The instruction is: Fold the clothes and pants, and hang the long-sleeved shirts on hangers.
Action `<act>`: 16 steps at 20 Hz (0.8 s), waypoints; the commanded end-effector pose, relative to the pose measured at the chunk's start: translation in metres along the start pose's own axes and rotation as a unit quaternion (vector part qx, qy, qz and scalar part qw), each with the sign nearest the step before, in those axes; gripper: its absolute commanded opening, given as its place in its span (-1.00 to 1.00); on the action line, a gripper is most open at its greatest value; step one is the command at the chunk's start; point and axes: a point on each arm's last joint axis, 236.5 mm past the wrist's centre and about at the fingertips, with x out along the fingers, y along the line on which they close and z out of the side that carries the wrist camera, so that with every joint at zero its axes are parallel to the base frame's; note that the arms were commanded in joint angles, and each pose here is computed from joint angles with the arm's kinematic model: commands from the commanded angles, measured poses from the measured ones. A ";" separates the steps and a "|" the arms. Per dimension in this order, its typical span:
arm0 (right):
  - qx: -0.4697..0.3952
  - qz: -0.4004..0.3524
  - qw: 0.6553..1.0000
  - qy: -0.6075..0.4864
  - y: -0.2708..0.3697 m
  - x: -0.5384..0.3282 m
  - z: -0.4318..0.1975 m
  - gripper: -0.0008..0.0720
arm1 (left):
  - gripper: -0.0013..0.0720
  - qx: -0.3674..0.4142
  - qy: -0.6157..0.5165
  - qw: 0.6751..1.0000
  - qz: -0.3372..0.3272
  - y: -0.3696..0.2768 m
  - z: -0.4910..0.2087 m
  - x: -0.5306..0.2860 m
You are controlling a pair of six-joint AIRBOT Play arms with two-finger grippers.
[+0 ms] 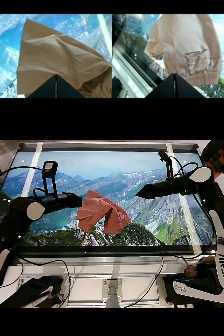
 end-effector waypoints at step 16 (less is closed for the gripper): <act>-0.005 -0.020 1.000 -0.008 -0.009 0.000 0.004 -0.89 | -0.93 0.000 0.000 1.000 0.000 0.000 0.000 0.000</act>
